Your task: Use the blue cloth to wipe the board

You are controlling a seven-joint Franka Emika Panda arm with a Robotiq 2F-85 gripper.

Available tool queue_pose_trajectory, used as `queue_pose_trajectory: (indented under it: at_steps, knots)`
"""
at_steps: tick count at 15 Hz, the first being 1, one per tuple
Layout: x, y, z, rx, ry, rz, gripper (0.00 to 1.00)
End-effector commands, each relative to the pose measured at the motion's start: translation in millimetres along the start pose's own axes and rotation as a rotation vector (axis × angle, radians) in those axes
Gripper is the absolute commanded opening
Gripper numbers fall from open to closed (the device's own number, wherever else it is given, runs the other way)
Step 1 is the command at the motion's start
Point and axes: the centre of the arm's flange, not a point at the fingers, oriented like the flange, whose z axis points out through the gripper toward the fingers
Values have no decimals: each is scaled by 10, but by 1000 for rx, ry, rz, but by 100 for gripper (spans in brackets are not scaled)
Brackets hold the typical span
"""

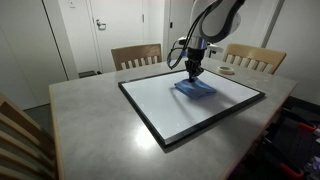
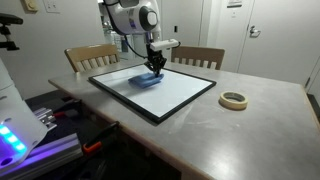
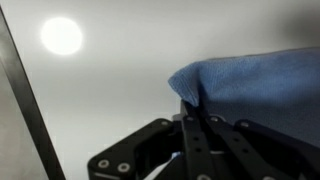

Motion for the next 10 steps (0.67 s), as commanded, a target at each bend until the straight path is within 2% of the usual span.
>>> queue_pose_trajectory:
  at_steps: [1,10]
  knots:
    - [25,209,6,-3,-12,-9,1]
    - [25,796,-61,24,-36,-84,1]
